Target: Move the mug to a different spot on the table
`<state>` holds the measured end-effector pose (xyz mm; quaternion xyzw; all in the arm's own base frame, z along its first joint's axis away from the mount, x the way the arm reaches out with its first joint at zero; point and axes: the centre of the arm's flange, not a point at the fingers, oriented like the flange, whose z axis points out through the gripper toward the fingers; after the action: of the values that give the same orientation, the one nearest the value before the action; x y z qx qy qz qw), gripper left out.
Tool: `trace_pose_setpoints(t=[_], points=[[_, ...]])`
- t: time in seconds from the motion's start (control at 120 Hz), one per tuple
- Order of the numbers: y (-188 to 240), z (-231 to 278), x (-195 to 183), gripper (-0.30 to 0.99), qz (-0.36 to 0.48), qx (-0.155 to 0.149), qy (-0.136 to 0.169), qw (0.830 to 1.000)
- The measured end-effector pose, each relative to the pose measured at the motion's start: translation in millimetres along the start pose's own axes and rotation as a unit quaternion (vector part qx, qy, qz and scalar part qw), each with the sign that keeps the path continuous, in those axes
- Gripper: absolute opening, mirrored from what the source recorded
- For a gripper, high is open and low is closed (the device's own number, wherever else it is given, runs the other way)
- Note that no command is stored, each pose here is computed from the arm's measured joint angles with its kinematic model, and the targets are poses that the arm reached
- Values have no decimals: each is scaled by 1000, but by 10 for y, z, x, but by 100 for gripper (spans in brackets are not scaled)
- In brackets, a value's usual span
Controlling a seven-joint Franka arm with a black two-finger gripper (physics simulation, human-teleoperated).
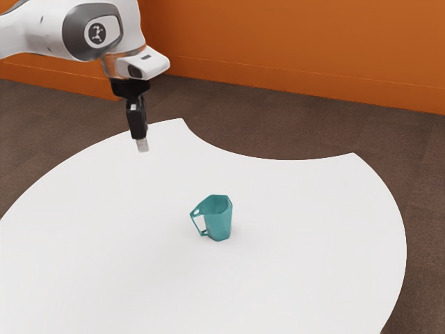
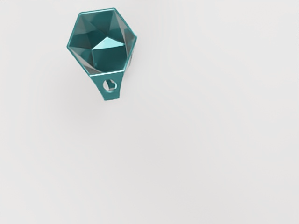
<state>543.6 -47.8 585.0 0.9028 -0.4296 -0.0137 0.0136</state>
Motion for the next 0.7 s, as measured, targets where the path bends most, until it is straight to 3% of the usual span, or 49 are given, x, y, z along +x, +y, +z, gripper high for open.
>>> trace_pose_setpoints(t=[0.333,0.7], points=[[59,58,72,69,16,-2,-2,1000],[-4,942,115,69,2,-11,14,1000]])
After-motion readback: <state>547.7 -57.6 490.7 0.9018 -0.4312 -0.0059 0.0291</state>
